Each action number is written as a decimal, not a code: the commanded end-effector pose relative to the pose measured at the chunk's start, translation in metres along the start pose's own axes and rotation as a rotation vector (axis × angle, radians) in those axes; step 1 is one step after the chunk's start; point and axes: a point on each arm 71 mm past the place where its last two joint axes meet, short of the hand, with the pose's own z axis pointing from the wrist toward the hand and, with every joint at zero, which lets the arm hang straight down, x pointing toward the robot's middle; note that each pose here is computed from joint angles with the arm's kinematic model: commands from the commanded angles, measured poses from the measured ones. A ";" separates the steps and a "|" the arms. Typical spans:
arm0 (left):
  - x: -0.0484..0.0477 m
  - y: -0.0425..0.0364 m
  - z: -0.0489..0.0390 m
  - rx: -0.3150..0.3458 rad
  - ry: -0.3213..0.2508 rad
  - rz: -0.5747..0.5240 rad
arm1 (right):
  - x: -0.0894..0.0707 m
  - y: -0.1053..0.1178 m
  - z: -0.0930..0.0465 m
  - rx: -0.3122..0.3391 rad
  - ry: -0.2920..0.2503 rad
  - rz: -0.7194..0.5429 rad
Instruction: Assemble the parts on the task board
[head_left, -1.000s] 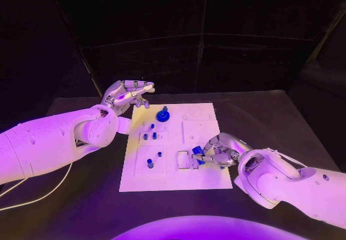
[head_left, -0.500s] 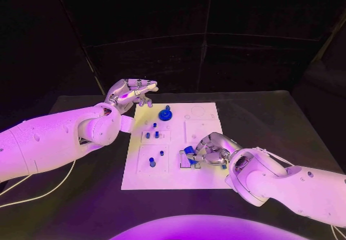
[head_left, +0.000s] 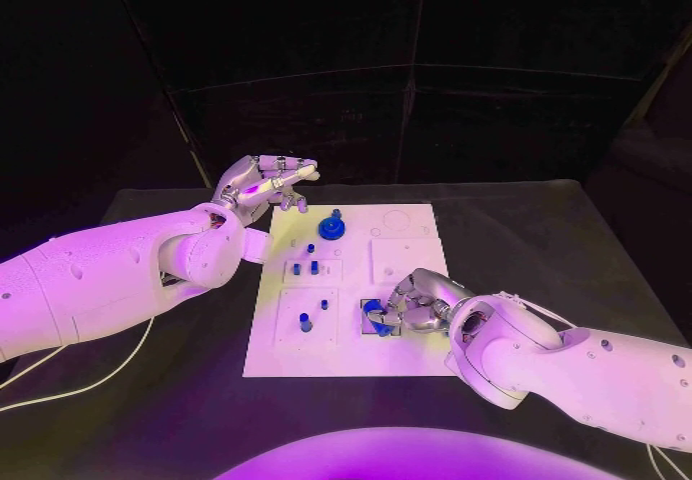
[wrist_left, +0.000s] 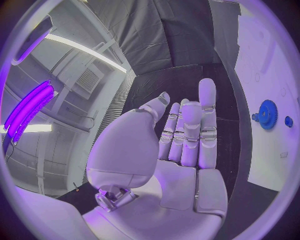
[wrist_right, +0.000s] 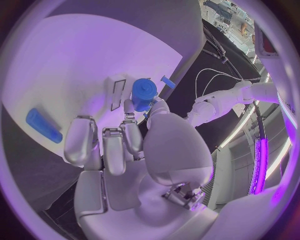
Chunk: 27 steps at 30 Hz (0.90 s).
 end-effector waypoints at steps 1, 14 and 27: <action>0.0024 -0.0013 0.0009 0.005 0.014 -0.008 | 0.000 -0.002 0.001 0.027 0.005 -0.034; 0.0037 -0.0009 0.0015 0.002 0.018 -0.010 | -0.004 0.003 0.002 -0.018 -0.079 -0.037; 0.0033 -0.0010 0.0014 0.004 0.017 -0.010 | -0.004 0.007 0.000 -0.044 -0.084 -0.048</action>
